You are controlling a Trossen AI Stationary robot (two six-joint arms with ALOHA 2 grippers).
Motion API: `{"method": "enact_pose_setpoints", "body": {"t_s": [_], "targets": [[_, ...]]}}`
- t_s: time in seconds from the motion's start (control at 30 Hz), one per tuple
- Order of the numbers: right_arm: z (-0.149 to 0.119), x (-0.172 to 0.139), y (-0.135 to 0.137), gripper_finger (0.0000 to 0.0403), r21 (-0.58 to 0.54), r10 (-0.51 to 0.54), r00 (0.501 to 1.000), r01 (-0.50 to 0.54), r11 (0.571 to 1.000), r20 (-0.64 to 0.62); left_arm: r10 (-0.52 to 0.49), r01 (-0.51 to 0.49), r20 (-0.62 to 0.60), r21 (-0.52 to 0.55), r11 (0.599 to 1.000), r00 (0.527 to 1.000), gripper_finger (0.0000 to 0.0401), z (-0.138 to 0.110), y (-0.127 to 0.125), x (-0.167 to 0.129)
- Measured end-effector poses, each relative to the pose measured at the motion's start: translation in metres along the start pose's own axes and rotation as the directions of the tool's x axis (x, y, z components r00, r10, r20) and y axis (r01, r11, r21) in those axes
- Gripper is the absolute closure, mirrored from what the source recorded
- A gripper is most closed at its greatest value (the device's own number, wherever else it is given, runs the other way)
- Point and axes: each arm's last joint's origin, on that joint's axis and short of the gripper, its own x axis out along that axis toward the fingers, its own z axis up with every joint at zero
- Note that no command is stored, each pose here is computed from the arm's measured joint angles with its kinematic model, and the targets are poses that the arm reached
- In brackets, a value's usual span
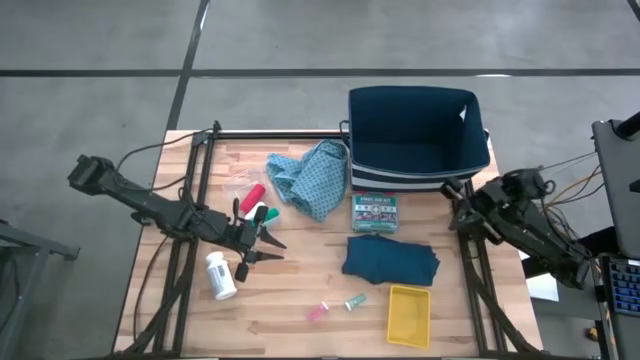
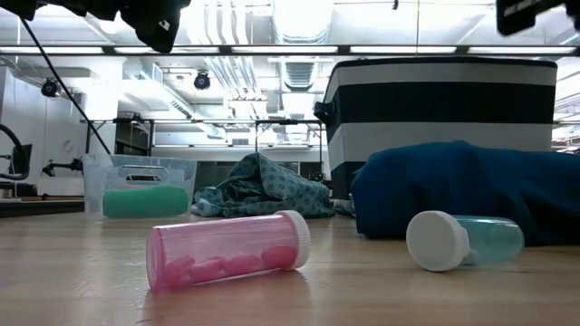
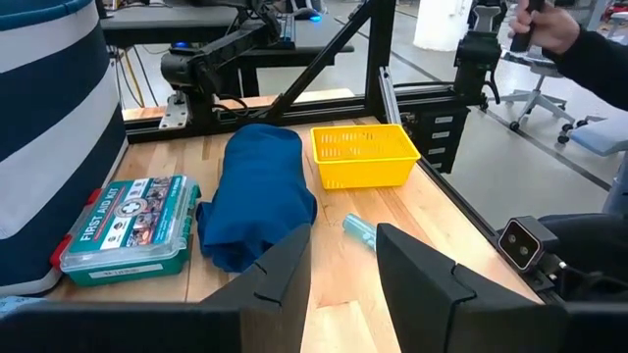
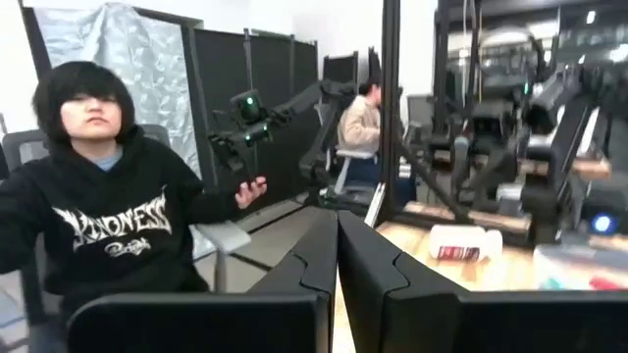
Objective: Pick & place medical supplies in basket/bin
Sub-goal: Put the blue pill bottle into the yellow bin
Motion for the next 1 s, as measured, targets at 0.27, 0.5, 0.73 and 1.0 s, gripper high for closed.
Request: {"method": "enact_pose_setpoints", "body": {"t_s": [0.27,0.5,0.73,1.0], "targets": [[0.04,-0.001,0.024,0.0394,-0.184,0.018,0.999,-0.011,0.983,0.036,0.0,0.0,-0.005,0.004,1.0,1.0,0.0281,0.0,0.0,0.0],[0.062,-0.002,0.038,0.0394,-0.229,0.001,0.997,0.016,0.973,0.077,0.0,0.0,-0.006,0.004,1.0,1.0,0.0281,-0.001,0.0,0.0],[0.037,0.002,0.008,0.0394,-0.082,-0.05,0.998,0.054,0.995,0.046,0.0,0.0,-0.007,0.004,1.0,1.0,0.0281,-0.001,0.0,0.0],[0.012,0.009,-0.032,0.0394,0.082,-0.22,0.975,0.216,0.973,0.041,0.0,0.0,-0.008,0.004,1.0,1.0,0.0281,-0.001,0.0,0.0]]}}
